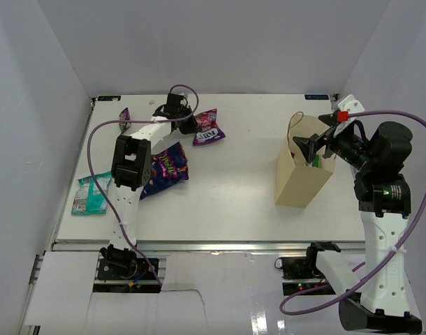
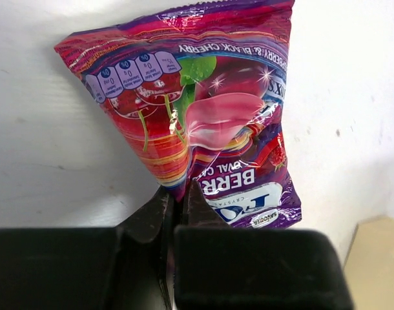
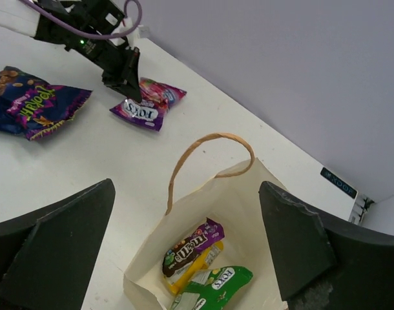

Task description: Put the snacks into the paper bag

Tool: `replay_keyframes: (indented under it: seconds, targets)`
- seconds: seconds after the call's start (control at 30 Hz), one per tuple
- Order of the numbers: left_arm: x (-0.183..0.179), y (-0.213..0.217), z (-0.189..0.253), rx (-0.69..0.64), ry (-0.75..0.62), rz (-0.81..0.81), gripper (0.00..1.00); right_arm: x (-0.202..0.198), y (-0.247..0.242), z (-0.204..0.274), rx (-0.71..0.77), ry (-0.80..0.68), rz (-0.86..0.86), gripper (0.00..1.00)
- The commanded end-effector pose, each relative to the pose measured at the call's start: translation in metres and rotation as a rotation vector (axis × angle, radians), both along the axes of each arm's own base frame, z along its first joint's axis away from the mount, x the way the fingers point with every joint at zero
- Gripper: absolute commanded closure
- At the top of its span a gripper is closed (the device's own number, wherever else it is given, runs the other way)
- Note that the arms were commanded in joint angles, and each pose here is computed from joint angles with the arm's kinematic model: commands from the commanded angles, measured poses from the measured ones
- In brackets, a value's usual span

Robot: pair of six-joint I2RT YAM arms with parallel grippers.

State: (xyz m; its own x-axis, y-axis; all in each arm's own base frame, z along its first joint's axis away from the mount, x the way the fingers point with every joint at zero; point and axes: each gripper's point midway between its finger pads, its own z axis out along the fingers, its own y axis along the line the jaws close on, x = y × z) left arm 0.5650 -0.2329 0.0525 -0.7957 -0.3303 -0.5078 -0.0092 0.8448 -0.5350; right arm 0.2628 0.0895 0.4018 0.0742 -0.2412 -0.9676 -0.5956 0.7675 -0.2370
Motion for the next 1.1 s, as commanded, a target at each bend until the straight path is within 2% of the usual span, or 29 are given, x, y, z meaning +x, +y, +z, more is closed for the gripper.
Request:
replay_keyframes:
  seconds: [0.0,0.03,0.13,0.17,0.23,0.27,0.3,0.37,0.4,0.47,0.53,0.7,0.87,1.07]
  targets:
    - [-0.010,-0.025,0.074,-0.125,-0.161,-0.159,0.95,-0.019,0.012,0.037,-0.006,-0.120,0.088,0.05]
    - [-0.017,-0.025,0.075,-0.139,-0.165,-0.173,0.96,-0.019,0.013,0.041,0.006,-0.125,0.089,0.05]
    - [-0.037,-0.037,0.145,-0.253,-0.330,-0.258,0.99,-0.017,0.014,0.058,0.094,-0.100,0.065,0.10]
    - [-0.041,-0.038,0.138,-0.267,-0.316,-0.269,0.99,-0.016,0.013,0.063,0.109,-0.099,0.055,0.10]
    - [-0.058,-0.040,0.175,-0.315,-0.378,-0.290,1.00,-0.006,0.011,0.069,0.140,-0.074,0.036,0.11]
    - [-0.070,-0.039,0.169,-0.327,-0.360,-0.300,1.00,-0.003,0.012,0.072,0.157,-0.060,0.040,0.12]
    - [-0.083,-0.040,0.200,-0.361,-0.422,-0.326,1.00,0.002,0.016,0.079,0.198,-0.029,0.053,0.12]
    - [-0.105,-0.040,0.200,-0.386,-0.419,-0.347,1.00,0.011,0.027,0.078,0.261,0.058,0.117,0.14]
    - [-0.120,-0.039,0.222,-0.402,-0.457,-0.364,1.00,0.007,0.036,0.084,0.318,0.112,0.171,0.14]
    - [-0.140,-0.040,0.223,-0.411,-0.449,-0.379,1.00,0.020,0.050,0.079,0.365,0.200,0.219,0.15]
    - [-0.163,-0.039,0.250,-0.435,-0.498,-0.396,1.00,0.020,0.073,0.086,0.391,0.247,0.286,0.15]
    - [-0.203,-0.035,0.282,-0.467,-0.569,-0.399,1.00,0.038,0.116,0.069,0.454,0.395,0.341,0.14]
    - [-0.236,-0.034,0.315,-0.505,-0.629,-0.416,1.00,0.044,0.160,0.024,0.465,0.560,0.308,0.11]
    - [-0.260,-0.030,0.321,-0.524,-0.644,-0.425,1.00,0.040,0.194,-0.001,0.434,0.634,0.364,0.12]
